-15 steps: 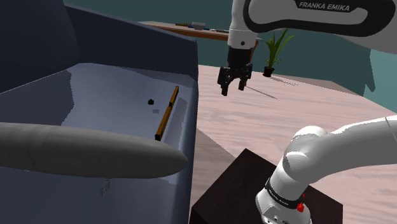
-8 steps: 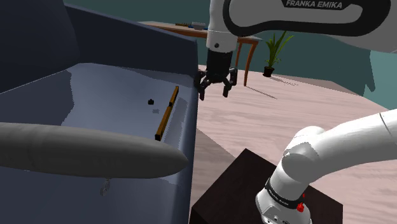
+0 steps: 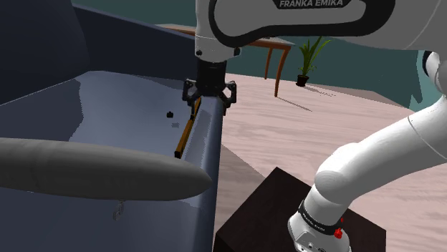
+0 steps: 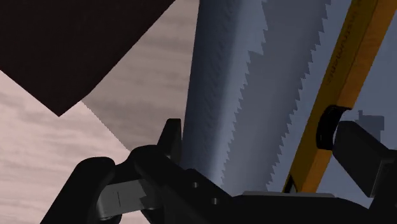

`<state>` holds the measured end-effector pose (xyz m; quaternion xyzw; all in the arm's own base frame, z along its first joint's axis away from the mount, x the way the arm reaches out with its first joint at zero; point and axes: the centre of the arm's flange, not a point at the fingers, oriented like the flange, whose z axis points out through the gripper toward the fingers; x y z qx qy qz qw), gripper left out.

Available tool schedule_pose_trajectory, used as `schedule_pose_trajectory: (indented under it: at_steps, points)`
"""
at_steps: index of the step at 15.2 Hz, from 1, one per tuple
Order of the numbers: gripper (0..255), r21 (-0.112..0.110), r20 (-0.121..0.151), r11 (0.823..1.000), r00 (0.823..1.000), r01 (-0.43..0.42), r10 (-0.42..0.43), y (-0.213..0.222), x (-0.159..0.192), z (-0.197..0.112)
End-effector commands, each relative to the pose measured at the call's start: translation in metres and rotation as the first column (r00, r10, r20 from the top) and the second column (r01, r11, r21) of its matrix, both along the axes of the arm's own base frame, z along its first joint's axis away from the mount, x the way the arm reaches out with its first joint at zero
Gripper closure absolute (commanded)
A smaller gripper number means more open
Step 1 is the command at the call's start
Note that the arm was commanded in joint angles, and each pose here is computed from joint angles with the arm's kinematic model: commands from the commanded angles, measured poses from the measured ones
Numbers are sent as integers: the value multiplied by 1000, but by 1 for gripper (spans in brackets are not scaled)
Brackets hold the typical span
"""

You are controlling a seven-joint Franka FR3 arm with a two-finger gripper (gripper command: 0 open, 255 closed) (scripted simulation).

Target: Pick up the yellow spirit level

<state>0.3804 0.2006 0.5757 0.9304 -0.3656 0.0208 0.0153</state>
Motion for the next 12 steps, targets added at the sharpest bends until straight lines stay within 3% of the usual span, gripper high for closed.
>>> schedule_pose_trajectory:
  at_steps: [1, 3, 12]
  points:
    - [0, 3, 14, 997, 997, 76, -76, 23, 16, 0]
    - [0, 4, 26, 990, 990, 139, -139, 39, 32, -1]
    - [0, 4, 26, 990, 990, 139, -139, 39, 32, -41]
